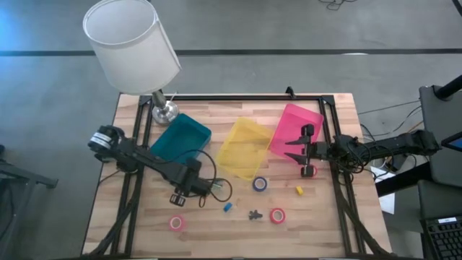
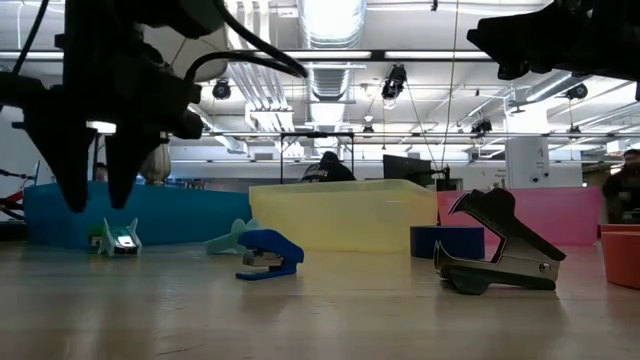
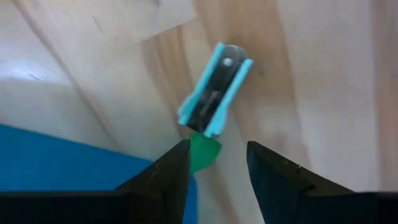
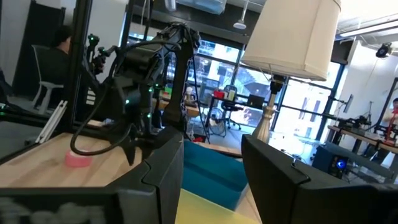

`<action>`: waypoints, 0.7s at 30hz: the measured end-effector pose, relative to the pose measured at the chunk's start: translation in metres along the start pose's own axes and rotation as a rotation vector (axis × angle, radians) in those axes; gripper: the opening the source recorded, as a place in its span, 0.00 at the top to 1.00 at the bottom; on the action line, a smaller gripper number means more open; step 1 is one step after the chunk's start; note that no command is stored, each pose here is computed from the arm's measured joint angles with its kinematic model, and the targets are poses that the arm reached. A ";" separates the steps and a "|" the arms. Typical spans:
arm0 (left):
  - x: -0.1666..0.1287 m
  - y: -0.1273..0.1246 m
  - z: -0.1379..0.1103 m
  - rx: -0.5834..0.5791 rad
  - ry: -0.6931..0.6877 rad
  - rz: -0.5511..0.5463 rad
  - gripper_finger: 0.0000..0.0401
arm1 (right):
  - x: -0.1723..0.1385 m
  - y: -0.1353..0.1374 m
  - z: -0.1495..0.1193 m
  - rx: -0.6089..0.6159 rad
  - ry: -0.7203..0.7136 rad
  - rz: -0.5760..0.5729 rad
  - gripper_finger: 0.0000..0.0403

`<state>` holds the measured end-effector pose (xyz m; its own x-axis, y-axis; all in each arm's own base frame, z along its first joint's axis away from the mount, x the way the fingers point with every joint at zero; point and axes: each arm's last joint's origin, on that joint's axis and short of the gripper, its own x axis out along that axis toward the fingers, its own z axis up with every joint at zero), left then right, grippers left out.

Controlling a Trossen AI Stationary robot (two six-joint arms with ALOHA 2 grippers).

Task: Pick and place Stapler, Stapler remover, tape
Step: Put the green stapler into the blue bin

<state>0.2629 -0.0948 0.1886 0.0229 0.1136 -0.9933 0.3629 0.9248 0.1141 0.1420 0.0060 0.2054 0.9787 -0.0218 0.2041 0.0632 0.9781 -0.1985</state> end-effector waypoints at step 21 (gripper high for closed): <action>0.026 -0.002 0.000 0.079 0.096 0.036 0.60 | 0.000 0.000 0.000 0.000 0.001 0.000 0.60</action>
<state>0.2624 -0.0934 0.1624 -0.0509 0.1842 -0.9816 0.4354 0.8886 0.1441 0.1421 0.0060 0.2052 0.9790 -0.0222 0.2027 0.0633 0.9780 -0.1986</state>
